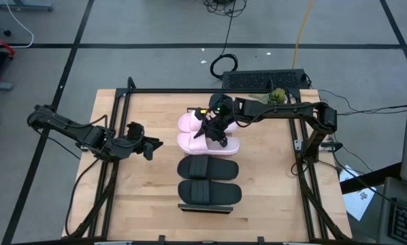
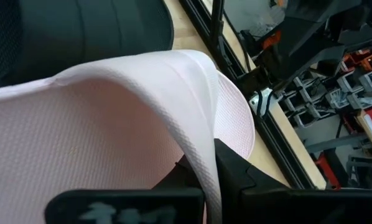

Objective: Pick and place slides into the shelf
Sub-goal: Put the pink slipper on the shelf

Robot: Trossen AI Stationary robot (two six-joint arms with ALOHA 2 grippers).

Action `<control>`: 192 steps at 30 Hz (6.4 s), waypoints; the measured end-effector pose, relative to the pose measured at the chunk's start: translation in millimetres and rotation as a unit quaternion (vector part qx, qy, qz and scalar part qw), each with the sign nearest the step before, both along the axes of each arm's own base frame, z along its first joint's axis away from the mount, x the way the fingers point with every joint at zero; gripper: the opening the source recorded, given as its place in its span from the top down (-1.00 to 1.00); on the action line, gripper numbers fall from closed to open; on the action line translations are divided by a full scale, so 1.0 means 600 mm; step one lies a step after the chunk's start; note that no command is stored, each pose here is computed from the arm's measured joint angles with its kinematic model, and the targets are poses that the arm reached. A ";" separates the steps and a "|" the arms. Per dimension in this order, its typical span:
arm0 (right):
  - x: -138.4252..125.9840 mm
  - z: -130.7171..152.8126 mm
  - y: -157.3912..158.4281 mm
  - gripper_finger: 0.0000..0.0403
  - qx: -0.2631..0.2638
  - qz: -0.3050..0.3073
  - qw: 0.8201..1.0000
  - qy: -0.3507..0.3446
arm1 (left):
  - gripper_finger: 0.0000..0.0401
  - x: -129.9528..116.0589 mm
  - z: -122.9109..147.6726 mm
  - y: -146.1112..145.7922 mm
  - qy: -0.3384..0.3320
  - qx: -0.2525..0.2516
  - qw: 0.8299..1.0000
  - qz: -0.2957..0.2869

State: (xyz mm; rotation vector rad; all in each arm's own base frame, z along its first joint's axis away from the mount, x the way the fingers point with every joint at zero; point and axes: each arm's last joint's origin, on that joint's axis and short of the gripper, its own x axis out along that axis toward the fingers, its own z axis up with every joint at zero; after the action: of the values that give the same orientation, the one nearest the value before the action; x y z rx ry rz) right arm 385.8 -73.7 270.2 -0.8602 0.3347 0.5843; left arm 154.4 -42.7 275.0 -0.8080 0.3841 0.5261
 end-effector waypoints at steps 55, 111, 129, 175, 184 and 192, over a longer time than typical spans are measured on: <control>0.000 0.002 0.064 1.00 -0.217 0.005 0.976 -0.022 | 0.20 0.008 0.008 0.007 -0.026 -0.005 1.000 0.012; -0.009 0.027 0.107 0.96 -0.344 0.025 0.937 -0.049 | 0.20 0.008 0.008 0.008 -0.026 -0.004 1.000 0.014; -0.012 0.026 0.110 0.67 -0.326 0.033 0.944 -0.039 | 0.20 0.008 0.008 0.008 -0.026 -0.005 1.000 0.014; -0.028 0.049 0.108 0.65 -0.266 0.042 0.961 -0.054 | 0.20 0.008 0.008 0.007 -0.027 -0.007 1.000 0.014; -0.028 0.050 0.110 0.65 -0.224 0.058 0.971 -0.058 | 0.20 0.008 0.007 0.008 -0.027 -0.006 1.000 0.015; -0.028 0.050 0.102 0.65 -0.233 0.057 0.969 -0.060 | 0.20 0.008 0.008 0.008 -0.027 -0.007 0.999 0.016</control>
State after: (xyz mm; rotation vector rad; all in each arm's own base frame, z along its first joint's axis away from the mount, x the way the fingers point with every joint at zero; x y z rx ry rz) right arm 368.7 -12.2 300.2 -1.3694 0.3180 0.5662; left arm 159.0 -38.2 279.5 -0.8411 0.3255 0.5304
